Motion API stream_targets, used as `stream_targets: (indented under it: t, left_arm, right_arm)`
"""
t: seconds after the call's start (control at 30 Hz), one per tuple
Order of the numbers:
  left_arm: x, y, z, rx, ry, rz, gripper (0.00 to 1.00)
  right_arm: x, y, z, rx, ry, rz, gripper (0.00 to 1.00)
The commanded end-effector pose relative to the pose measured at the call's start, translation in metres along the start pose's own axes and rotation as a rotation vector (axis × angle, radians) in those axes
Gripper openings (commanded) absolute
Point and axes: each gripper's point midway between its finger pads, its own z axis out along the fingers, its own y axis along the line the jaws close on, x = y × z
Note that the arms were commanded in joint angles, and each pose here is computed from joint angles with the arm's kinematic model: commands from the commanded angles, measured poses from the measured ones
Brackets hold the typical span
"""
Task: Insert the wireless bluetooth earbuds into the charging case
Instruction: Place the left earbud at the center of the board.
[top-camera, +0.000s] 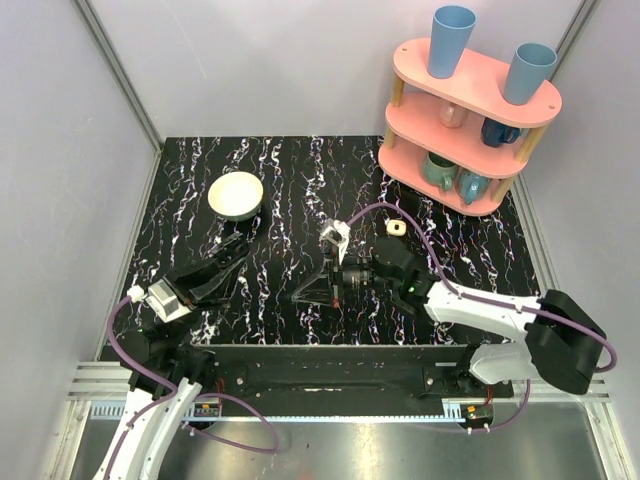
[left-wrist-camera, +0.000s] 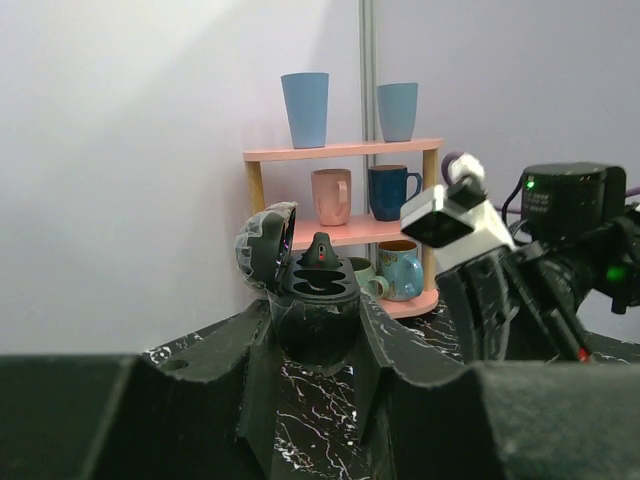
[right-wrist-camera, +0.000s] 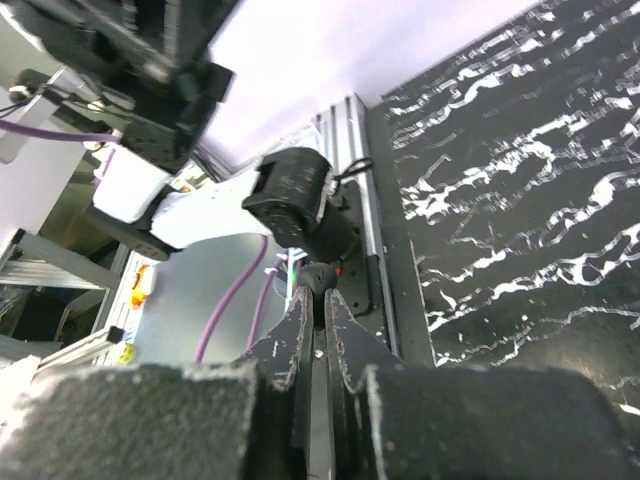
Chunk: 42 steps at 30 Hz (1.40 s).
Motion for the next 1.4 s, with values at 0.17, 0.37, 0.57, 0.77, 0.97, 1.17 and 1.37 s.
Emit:
stream_targets:
  t: [0.17,0.37,0.57,0.77,0.97,1.17,1.37]
  left_arm:
    - [-0.029,-0.013,-0.005,0.045,-0.104,0.032,0.00]
    - [-0.029,-0.014,-0.005,0.052,-0.104,0.030,0.00]
    - [-0.028,-0.014,-0.005,0.053,-0.101,0.028,0.00]
    - [-0.027,-0.014,-0.004,0.053,-0.096,0.026,0.00]
    - [-0.026,-0.013,-0.004,0.051,-0.092,0.024,0.00]
    - [-0.026,-0.012,-0.003,0.047,-0.088,0.024,0.00]
    - [-0.026,-0.012,-0.004,0.044,-0.087,0.024,0.00]
  right_arm:
    - [-0.010,0.034,-0.022,-0.083,0.041,-0.077,0.00]
    - [-0.022,0.071,-0.036,-0.235,0.055,-0.111,0.00]
    - [-0.030,0.033,-0.034,0.001,0.053,-0.082,0.00]
    - [-0.016,-0.090,-0.078,0.742,0.044,0.020,0.00]
    - [0.015,-0.138,-0.116,1.104,0.093,0.156,0.00]
    - [0.073,-0.166,-0.125,1.339,0.352,0.145,0.00]
    - [0.105,-0.186,-0.120,1.411,0.467,0.118,0.00]
